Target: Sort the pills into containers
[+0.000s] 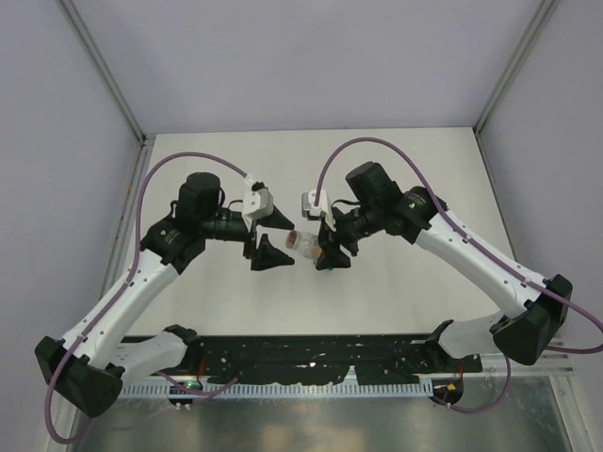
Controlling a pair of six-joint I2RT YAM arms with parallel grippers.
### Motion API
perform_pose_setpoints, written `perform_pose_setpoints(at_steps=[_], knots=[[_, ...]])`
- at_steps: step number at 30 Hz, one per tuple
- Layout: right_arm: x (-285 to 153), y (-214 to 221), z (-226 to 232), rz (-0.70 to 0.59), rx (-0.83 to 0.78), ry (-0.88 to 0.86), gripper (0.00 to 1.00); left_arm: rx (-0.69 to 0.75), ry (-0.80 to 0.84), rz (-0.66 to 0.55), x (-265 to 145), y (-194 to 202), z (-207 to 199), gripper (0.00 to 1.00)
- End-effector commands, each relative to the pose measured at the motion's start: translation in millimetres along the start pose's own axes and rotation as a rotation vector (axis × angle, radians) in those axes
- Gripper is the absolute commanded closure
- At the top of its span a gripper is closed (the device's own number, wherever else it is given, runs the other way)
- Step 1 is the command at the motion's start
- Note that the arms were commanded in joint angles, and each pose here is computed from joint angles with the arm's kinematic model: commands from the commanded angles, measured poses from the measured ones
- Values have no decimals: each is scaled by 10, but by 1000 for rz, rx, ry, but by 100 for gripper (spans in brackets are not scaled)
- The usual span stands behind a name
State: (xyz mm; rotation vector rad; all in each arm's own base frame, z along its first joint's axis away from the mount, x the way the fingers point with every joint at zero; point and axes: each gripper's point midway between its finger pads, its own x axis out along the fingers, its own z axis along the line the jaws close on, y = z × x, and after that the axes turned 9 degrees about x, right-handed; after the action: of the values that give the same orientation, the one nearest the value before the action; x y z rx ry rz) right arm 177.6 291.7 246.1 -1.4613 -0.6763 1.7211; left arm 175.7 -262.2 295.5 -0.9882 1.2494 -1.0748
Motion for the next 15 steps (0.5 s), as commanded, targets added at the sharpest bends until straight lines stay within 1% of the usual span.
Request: perform_pose_setpoints(at_steps=[1,5,7,10,13,15], knots=[[-51,-163,88,-41,-43,-44,94,110,-26,-72,-3,-229,6,20],[-32,-142,77,-35,-36,-44,94,102,-17,-84,19,-288,-6,33],[-42,-158,74,-37,-38,-40,94,92,-12,-83,35,-288,-15,43],[-42,-174,48,-39,-37,-28,94,68,4,-73,82,-233,-28,62],[-46,-188,18,-44,-32,-8,94,41,9,-64,115,-202,-29,71],[-63,-207,-22,-53,-30,21,94,20,-5,-60,128,-193,2,84]])
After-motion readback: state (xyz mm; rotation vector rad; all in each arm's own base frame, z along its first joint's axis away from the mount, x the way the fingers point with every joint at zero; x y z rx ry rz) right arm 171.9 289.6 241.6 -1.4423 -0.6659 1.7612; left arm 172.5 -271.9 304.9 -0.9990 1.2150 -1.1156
